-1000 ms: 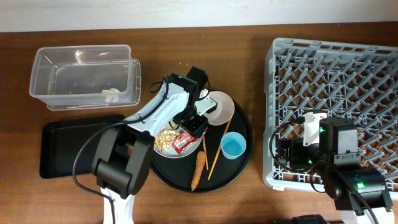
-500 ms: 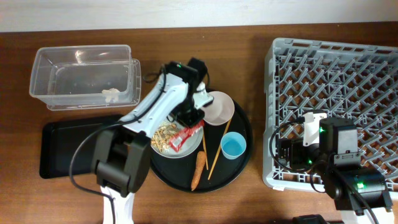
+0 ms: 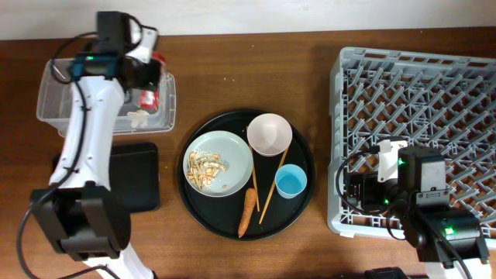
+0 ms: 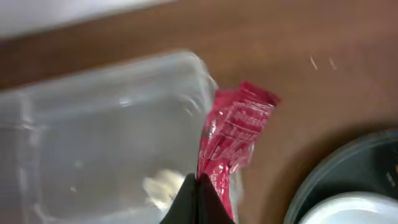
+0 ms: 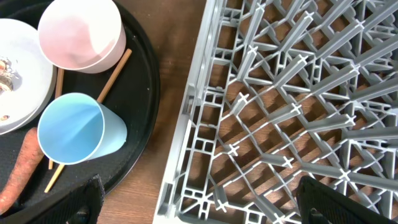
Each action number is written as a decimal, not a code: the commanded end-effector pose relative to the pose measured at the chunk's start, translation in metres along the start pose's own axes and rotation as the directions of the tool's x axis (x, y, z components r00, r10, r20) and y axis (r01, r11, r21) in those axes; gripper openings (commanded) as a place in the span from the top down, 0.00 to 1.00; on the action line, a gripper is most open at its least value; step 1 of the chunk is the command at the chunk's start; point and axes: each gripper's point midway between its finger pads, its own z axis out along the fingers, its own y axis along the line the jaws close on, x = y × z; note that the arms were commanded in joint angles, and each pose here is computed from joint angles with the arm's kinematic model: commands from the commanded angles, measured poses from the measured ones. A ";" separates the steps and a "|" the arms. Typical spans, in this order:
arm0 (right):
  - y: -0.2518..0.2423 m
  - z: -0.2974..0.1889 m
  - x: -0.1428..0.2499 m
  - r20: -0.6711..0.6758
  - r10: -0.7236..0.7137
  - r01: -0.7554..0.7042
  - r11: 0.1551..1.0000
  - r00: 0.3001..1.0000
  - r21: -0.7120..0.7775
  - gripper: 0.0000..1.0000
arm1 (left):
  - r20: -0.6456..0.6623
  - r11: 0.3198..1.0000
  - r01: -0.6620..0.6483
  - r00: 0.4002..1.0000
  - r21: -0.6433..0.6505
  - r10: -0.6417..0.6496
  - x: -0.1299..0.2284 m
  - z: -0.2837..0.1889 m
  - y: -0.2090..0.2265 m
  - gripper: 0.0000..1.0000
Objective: Sort waste into correct bins and load items into the dishwasher rack
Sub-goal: 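Carry the red wrapper with the left gripper into the clear bin, then grasp the blue cup on the tray with the left gripper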
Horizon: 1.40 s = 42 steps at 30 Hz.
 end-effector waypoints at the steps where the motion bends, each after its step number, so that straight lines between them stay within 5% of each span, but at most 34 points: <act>1: 0.002 -0.006 -0.008 0.027 0.005 -0.005 1.000 1.000 -0.007 0.02 | 0.074 0.995 0.079 0.994 -0.061 -0.074 -0.012 -0.002 0.041 1.00; 4: 0.002 -0.006 -0.008 0.027 0.005 -0.005 1.000 1.000 -0.007 0.02 | 0.081 0.991 0.106 0.992 -0.082 -0.100 -0.009 0.012 0.060 0.95; 6: 0.002 -0.006 -0.008 0.027 0.005 -0.005 1.000 1.000 -0.007 0.02 | 0.050 0.991 0.110 0.993 -0.079 -0.107 -0.002 0.025 0.061 0.71; 10: 0.002 -0.006 -0.008 0.025 0.005 -0.005 1.000 1.000 -0.008 0.02 | 0.042 0.992 0.106 0.994 -0.069 -0.103 -0.001 0.026 0.057 0.47; 14: 0.002 -0.006 -0.006 0.019 0.006 -0.006 1.000 1.000 -0.008 0.02 | 0.010 0.978 0.071 0.997 0.195 -0.075 0.003 -0.007 -0.011 0.47; 17: 0.006 -0.006 -0.005 0.013 0.006 -0.005 1.000 1.000 -0.031 0.02 | -0.141 0.889 0.078 0.990 0.451 -0.015 0.034 -0.033 -0.094 0.47; 22: -0.010 -0.006 0.000 -0.004 0.032 -0.031 0.997 0.999 0.065 0.02 | -0.318 0.805 0.024 0.925 0.593 0.207 0.087 -0.067 -0.194 0.47; 28: -0.033 -0.009 0.011 -0.021 0.139 -0.132 0.971 0.990 0.200 0.02 | -0.292 0.756 -0.176 0.848 0.630 0.441 0.117 -0.078 -0.274 0.46; 40: -0.045 -0.013 0.025 -0.035 0.255 -0.235 0.930 0.966 0.283 0.02 | -0.441 0.741 -0.240 0.676 0.627 0.591 0.190 -0.032 -0.345 0.46; 42: -0.045 -0.013 0.026 -0.038 0.255 -0.235 0.930 0.966 0.284 0.02 | -0.464 0.741 -0.240 0.649 0.627 0.602 0.201 -0.020 -0.350 0.57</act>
